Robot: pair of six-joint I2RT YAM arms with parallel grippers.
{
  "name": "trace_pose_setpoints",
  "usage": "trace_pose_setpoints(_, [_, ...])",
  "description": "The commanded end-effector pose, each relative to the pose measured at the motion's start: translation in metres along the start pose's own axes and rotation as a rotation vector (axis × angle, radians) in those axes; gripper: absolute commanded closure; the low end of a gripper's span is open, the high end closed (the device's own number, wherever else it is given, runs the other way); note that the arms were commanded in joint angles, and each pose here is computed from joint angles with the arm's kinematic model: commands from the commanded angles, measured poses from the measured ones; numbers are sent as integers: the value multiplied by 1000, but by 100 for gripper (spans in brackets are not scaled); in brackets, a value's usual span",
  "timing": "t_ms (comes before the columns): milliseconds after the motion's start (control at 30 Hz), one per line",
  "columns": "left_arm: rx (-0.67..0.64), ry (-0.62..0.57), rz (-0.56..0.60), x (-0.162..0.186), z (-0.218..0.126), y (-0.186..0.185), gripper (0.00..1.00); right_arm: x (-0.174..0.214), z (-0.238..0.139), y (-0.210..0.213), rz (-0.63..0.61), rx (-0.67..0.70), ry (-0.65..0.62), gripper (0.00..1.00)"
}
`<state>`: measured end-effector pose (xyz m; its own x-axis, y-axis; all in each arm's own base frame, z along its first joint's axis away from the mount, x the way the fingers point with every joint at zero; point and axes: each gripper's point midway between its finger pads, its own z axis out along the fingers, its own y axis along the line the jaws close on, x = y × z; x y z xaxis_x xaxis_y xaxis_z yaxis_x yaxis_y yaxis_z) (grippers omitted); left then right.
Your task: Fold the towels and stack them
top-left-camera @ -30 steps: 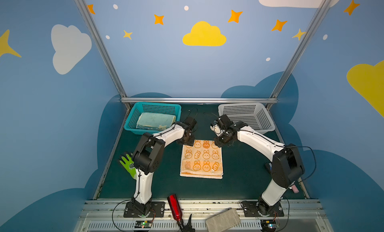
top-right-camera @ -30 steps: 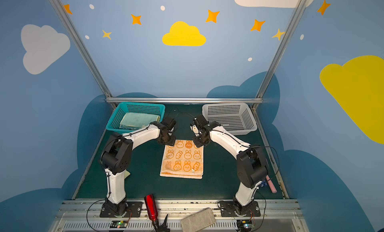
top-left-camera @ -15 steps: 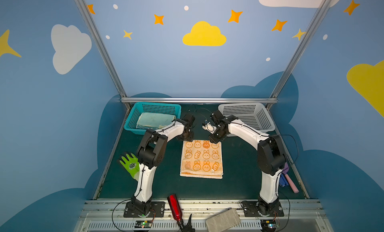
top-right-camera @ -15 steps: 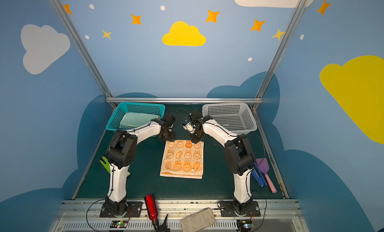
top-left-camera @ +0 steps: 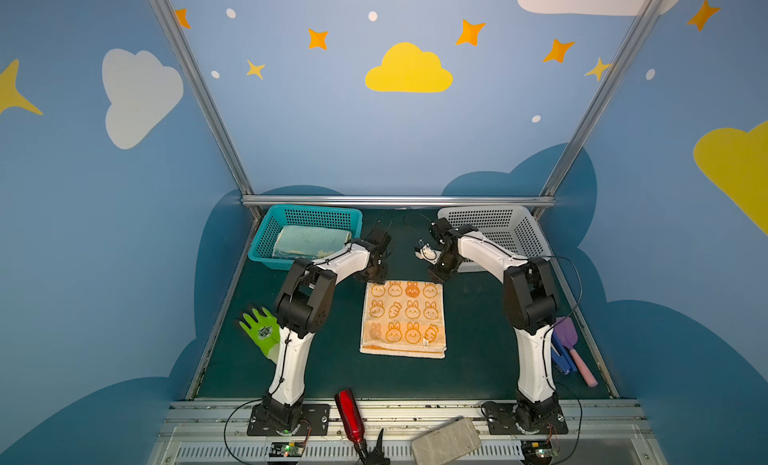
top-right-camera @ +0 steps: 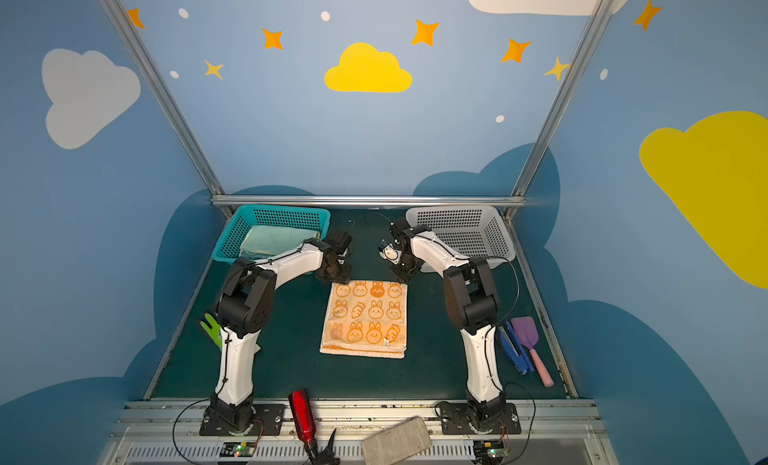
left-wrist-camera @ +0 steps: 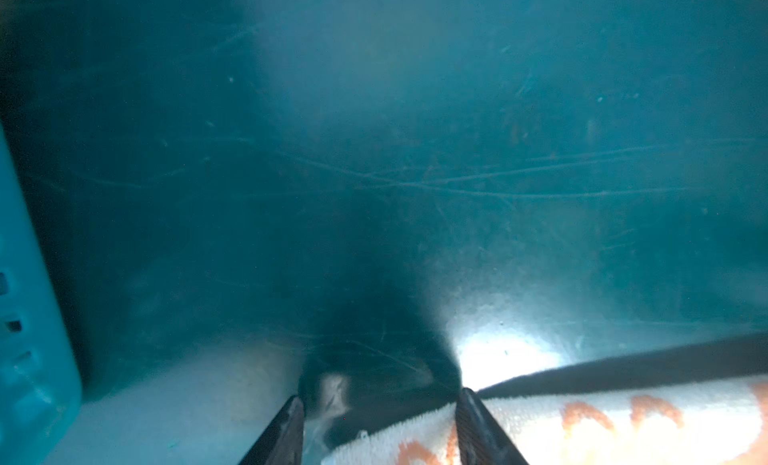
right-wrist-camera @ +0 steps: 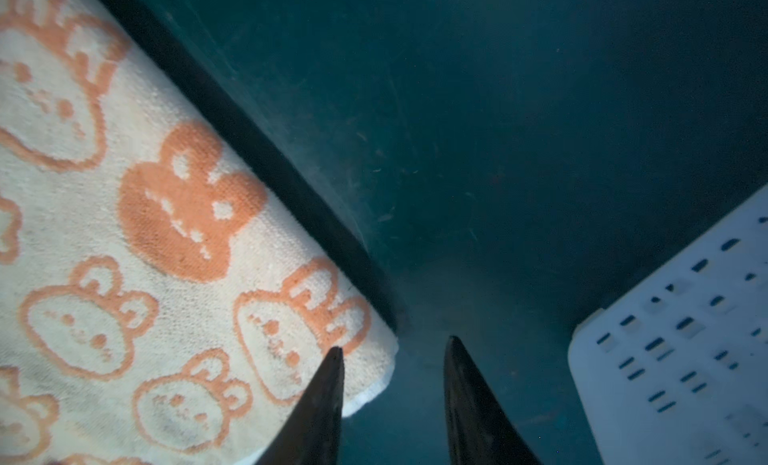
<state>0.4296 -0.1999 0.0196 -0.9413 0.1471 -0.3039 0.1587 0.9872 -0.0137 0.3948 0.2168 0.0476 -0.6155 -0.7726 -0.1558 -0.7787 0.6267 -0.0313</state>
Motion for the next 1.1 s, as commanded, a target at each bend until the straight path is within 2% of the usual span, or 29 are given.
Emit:
trace_pose_setpoints(0, [-65, 109, 17, 31, 23, 15, 45, 12, 14, -3, -27, 13, 81, 61])
trace_pose_setpoints(200, [-70, 134, 16, 38, 24, 16, 53, 22, 30, -7, -41, 23, 161, 61])
trace_pose_setpoints(433, [-61, 106, 1, 29, 15, 14, 52, 29, 38, -4, -56, 2, 191, 61])
trace_pose_setpoints(733, [-78, 55, -16, 16, 1, 23, 50, -4, 11, 3, -143, 88, 70, 61])
trace_pose_setpoints(1067, [-59, 28, -34, 15, -11, 33, 50, -7, 9, -40, 0, 137, 87, 61])
